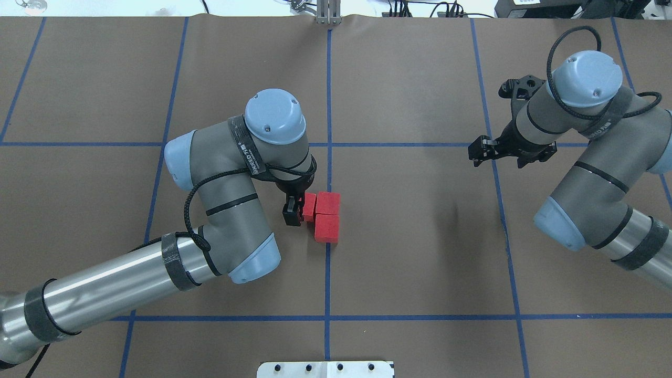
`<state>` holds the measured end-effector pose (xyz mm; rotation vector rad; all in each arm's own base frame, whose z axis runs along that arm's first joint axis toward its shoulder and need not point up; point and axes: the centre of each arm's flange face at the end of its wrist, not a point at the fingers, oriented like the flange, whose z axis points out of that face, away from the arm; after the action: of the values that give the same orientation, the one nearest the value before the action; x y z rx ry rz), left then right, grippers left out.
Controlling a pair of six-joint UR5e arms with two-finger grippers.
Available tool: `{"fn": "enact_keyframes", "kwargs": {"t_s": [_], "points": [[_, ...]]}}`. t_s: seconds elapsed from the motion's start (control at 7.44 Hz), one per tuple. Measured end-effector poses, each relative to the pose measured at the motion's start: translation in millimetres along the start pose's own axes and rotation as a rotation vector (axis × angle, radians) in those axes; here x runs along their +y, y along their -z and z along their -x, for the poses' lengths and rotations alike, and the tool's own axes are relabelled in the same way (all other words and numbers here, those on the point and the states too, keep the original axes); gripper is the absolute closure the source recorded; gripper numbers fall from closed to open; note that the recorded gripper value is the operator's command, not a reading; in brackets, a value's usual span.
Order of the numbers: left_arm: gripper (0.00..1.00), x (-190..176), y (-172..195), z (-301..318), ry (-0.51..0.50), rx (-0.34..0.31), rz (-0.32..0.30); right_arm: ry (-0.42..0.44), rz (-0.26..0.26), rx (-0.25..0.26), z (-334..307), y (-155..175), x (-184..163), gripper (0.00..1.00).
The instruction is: Form red blocks into L shape at center
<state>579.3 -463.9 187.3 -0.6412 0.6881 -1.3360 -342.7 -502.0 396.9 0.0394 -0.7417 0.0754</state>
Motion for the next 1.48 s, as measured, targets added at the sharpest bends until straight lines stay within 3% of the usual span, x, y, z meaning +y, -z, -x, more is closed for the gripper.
{"fn": "enact_keyframes", "kwargs": {"t_s": [0.27, 0.67, 1.21, 1.48], "points": [[0.00, -20.5, 33.1, -0.8, -0.038, 0.028, 0.037, -0.001, 0.000, 0.000, -1.2, 0.7, -0.1, 0.00], [0.00, -125.9, 82.0, 28.6, -0.283, 0.027, 0.062, -0.005, -0.002, 0.001, -5.1, 1.8, -0.6, 0.00], [0.00, -266.2, 120.1, 53.2, -0.715, 0.034, -0.042, -0.034, -0.017, 0.013, -37.5, 12.2, -16.6, 0.00], [0.00, -357.9, 136.7, 54.9, -1.007, 0.006, -0.124, -0.025, -0.018, 0.009, -65.5, 23.6, -28.9, 0.00]]}}
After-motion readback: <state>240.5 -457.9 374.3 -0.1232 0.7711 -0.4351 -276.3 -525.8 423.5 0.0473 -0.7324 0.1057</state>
